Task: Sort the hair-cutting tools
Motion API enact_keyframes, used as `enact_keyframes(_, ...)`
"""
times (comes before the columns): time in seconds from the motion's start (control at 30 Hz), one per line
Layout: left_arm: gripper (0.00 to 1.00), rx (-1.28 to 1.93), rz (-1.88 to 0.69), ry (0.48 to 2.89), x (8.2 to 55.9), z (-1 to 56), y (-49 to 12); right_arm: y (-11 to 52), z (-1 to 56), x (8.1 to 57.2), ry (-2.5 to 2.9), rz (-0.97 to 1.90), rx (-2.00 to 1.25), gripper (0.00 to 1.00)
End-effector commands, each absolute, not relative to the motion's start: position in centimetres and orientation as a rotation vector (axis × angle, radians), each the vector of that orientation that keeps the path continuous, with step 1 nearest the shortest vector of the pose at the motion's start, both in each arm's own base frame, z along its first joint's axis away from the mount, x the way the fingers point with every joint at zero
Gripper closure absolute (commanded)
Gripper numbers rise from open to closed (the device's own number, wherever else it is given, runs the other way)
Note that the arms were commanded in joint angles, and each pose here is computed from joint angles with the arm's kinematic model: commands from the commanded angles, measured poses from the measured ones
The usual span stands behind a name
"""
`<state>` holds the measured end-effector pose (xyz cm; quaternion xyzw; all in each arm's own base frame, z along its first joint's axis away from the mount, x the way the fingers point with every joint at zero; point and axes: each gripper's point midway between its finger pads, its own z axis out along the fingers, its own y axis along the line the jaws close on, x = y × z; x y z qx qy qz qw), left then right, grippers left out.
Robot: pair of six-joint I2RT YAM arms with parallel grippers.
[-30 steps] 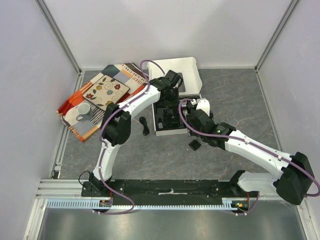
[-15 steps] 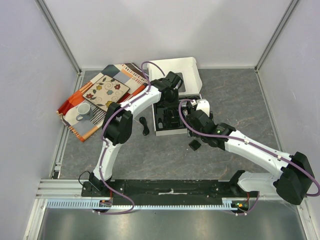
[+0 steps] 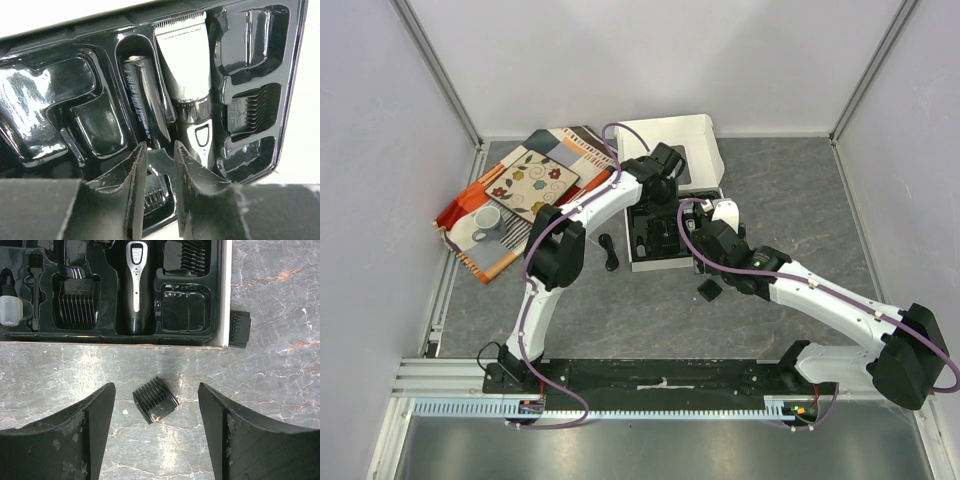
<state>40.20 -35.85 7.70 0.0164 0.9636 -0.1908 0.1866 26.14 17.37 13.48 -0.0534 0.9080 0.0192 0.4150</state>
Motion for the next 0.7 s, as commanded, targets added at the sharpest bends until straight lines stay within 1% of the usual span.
enact_keyframes(0.0,0.66,0.022,-0.608,2.641,41.6,10.1,-36.8,17.8,14.1,26.3,2.256,0.092,-0.111,0.25)
enact_keyframes(0.23,0.65,0.024,-0.609,2.632,41.7,10.5,-36.7,17.8,14.1,26.3,2.254,0.093,-0.117,0.24)
enact_keyframes(0.4,0.65,0.037,-0.621,2.593,41.6,12.8,-36.3,18.2,14.9,27.1,2.234,0.074,-0.130,0.23)
enact_keyframes(0.57,0.67,0.031,-0.578,2.540,41.4,15.7,-34.5,19.1,16.0,28.3,2.214,0.072,-0.137,0.22)
enact_keyframes(0.6,0.68,0.035,-0.569,2.538,41.0,15.8,-34.0,19.4,16.4,28.8,2.205,0.069,-0.140,0.22)
enact_keyframes(0.63,0.71,0.028,-0.562,2.508,40.9,17.3,-33.4,19.6,16.6,29.0,2.203,0.067,-0.142,0.23)
enact_keyframes(0.67,0.78,0.031,-0.546,2.510,40.4,17.3,-32.8,19.9,17.4,29.5,2.187,0.077,-0.137,0.25)
